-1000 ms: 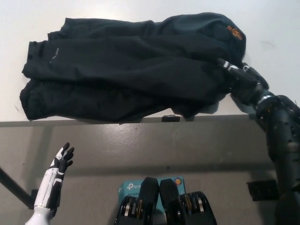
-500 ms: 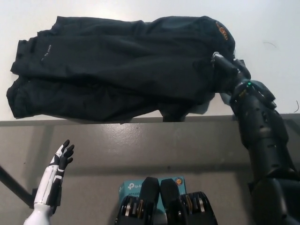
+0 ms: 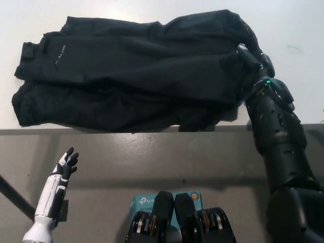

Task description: The robot grabs the right edges of the black jacket on the table, and folds it in half

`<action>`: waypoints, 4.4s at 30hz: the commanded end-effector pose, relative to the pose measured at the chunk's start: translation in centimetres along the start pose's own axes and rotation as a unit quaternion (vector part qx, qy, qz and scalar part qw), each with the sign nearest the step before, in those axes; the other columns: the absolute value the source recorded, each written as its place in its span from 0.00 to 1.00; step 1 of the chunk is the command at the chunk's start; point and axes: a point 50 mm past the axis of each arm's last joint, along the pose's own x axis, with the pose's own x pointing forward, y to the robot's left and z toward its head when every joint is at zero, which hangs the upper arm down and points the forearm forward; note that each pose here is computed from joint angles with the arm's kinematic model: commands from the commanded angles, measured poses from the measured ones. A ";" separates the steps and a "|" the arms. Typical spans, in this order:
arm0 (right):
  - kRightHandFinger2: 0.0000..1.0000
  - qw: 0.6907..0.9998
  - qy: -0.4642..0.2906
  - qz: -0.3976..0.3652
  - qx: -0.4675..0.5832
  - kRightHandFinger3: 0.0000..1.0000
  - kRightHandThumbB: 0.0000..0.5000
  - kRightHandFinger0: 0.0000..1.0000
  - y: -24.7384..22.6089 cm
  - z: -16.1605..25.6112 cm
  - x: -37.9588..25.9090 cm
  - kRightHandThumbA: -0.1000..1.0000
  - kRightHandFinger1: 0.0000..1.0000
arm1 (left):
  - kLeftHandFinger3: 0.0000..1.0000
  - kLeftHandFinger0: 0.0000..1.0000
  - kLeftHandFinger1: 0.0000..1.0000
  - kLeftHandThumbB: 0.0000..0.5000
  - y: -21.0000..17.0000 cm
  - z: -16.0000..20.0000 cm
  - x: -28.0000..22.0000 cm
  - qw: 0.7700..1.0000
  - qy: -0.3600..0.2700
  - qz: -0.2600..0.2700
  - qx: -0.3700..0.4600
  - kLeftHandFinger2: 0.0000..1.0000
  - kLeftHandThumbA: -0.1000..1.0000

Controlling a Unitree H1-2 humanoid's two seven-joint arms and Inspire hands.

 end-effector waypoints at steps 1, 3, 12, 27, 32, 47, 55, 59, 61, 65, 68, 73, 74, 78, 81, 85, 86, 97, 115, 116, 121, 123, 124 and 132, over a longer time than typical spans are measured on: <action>0.93 0.995 -0.081 0.025 0.048 0.91 0.13 0.00 1.5 3.9 0.2 0.00 0.38 | 1.00 1.00 1.00 0.40 0.6 1.5 1.0 1.000 -0.029 -0.005 0.007 1.00 1.00; 0.95 0.995 -0.084 0.009 0.060 0.89 0.13 0.00 0.9 4.9 0.3 0.00 0.38 | 1.00 1.00 1.00 0.40 0.6 1.6 1.2 0.999 -0.030 -0.004 0.015 1.00 1.00; 0.77 0.985 -0.134 -0.009 0.112 1.00 0.07 0.00 -2.9 10.1 0.8 0.00 0.29 | 1.00 1.00 1.00 0.42 0.7 1.7 1.4 0.999 -0.031 -0.005 0.009 1.00 1.00; 0.67 0.972 -0.191 0.007 0.138 1.00 0.12 0.00 -2.1 16.1 -0.5 0.00 0.16 | 1.00 1.00 1.00 0.38 0.6 2.2 2.0 0.999 -0.036 -0.007 0.009 1.00 1.00; 0.75 0.966 -0.229 0.076 0.093 0.94 0.17 0.00 2.2 19.1 -2.3 0.00 0.24 | 1.00 1.00 1.00 0.41 0.7 2.3 2.1 0.999 -0.036 -0.007 0.014 1.00 1.00; 0.76 0.926 -0.281 0.249 -0.039 0.85 0.25 0.00 20.0 23.1 -9.2 0.00 0.34 | 1.00 1.00 1.00 0.40 0.8 2.1 2.0 0.999 -0.040 -0.007 0.014 1.00 1.00; 0.77 0.891 -0.298 0.292 -0.177 0.83 0.31 0.00 26.1 19.2 -11.1 0.00 0.35 | 1.00 1.00 1.00 0.40 0.6 2.4 2.2 0.999 -0.043 -0.013 0.011 1.00 1.00; 0.74 0.825 -0.303 0.329 -0.345 0.66 0.38 0.00 31.1 12.0 -12.4 0.00 0.32 | 1.00 1.00 1.00 0.44 0.2 2.7 1.9 0.999 -0.036 -0.021 0.022 1.00 1.00; 0.77 0.776 -0.311 0.348 -0.425 0.70 0.39 0.00 32.6 8.0 -12.7 0.00 0.35 | 1.00 1.00 1.00 0.45 0.0 2.9 1.9 0.998 -0.037 -0.024 0.035 1.00 1.00; 0.73 0.710 -0.329 0.357 -0.509 0.63 0.40 0.00 33.8 3.9 -13.5 0.00 0.36 | 1.00 1.00 1.00 0.49 -0.1 3.3 2.0 0.998 -0.039 -0.026 0.035 1.00 1.00; 0.81 0.687 -0.327 0.368 -0.534 0.69 0.38 0.00 33.9 1.9 -13.7 0.00 0.38 | 1.00 1.00 1.00 0.46 0.0 3.6 2.1 0.998 -0.035 -0.036 0.044 1.00 1.00; 0.87 0.651 -0.330 0.381 -0.567 0.72 0.37 0.00 33.6 -0.6 -13.6 0.00 0.43 | 1.00 1.00 1.00 0.42 -0.1 4.1 2.1 0.997 -0.035 -0.047 0.050 1.00 1.00; 0.87 0.650 -0.331 0.382 -0.568 0.72 0.37 0.00 33.6 -0.6 -13.5 0.00 0.43 | 1.00 1.00 1.00 0.42 -0.1 4.1 2.1 0.997 -0.035 -0.047 0.050 1.00 1.00; 0.96 0.630 -0.311 0.381 -0.601 0.79 0.36 0.10 33.3 -3.2 -13.7 0.00 0.57 | 1.00 1.00 1.00 0.41 -0.1 4.5 1.9 0.996 -0.034 -0.059 0.057 1.00 0.98; 0.88 0.627 -0.299 0.390 -0.604 0.77 0.45 0.00 33.3 -4.7 -14.1 0.00 0.46 | 1.00 1.00 1.00 0.34 -0.3 4.8 1.9 0.994 -0.040 -0.070 0.072 1.00 0.96; 0.85 0.618 -0.298 0.401 -0.607 0.78 0.39 0.00 33.3 -5.8 -14.5 0.00 0.42 | 1.00 1.00 1.00 0.37 -0.3 4.8 1.9 0.994 -0.036 -0.073 0.069 1.00 0.95; 0.88 0.609 -0.286 0.408 -0.617 0.81 0.39 0.02 33.4 -7.3 -15.2 0.00 0.47 | 1.00 1.00 1.00 0.34 -0.4 4.6 1.8 0.995 -0.038 -0.076 0.061 1.00 0.90; 0.79 0.589 -0.198 0.415 -0.664 0.67 0.40 0.00 31.0 -12.0 -14.9 0.00 0.32 | 1.00 1.00 1.00 0.34 -0.4 5.0 1.7 0.992 -0.034 -0.080 0.094 1.00 0.87; 1.00 0.528 -0.036 0.426 -0.733 1.00 0.94 1.00 27.8 -12.3 -12.4 0.96 1.00 | 1.00 1.00 1.00 0.41 -0.3 5.0 2.6 0.990 -0.032 -0.104 0.092 1.00 0.87; 1.00 0.528 -0.036 0.426 -0.734 1.00 0.95 1.00 27.8 -12.3 -12.4 0.96 1.00 | 1.00 1.00 1.00 0.41 -0.3 5.0 2.6 0.990 -0.032 -0.104 0.092 1.00 0.86; 1.00 0.490 0.011 0.470 -0.735 1.00 1.00 1.00 30.8 -9.8 -14.0 0.96 1.00 | 1.00 1.00 1.00 0.34 -0.5 4.5 1.6 0.990 -0.025 -0.107 0.088 1.00 0.82; 1.00 0.414 -0.011 0.489 -0.767 1.00 1.00 1.00 33.6 -7.3 -15.6 1.00 1.00 | 1.00 1.00 1.00 0.31 -0.5 4.5 1.7 0.989 -0.029 -0.114 0.093 1.00 0.82; 1.00 0.414 -0.010 0.490 -0.767 1.00 1.00 1.00 33.6 -7.2 -15.6 1.00 1.00 | 1.00 1.00 1.00 0.31 -0.5 4.5 1.7 0.989 -0.029 -0.114 0.093 1.00 0.82; 1.00 0.341 -0.039 0.502 -0.794 1.00 0.87 1.00 39.9 0.1 -20.9 1.00 1.00 | 1.00 1.00 1.00 0.27 -1.0 4.3 2.2 0.987 -0.036 -0.121 0.094 1.00 0.79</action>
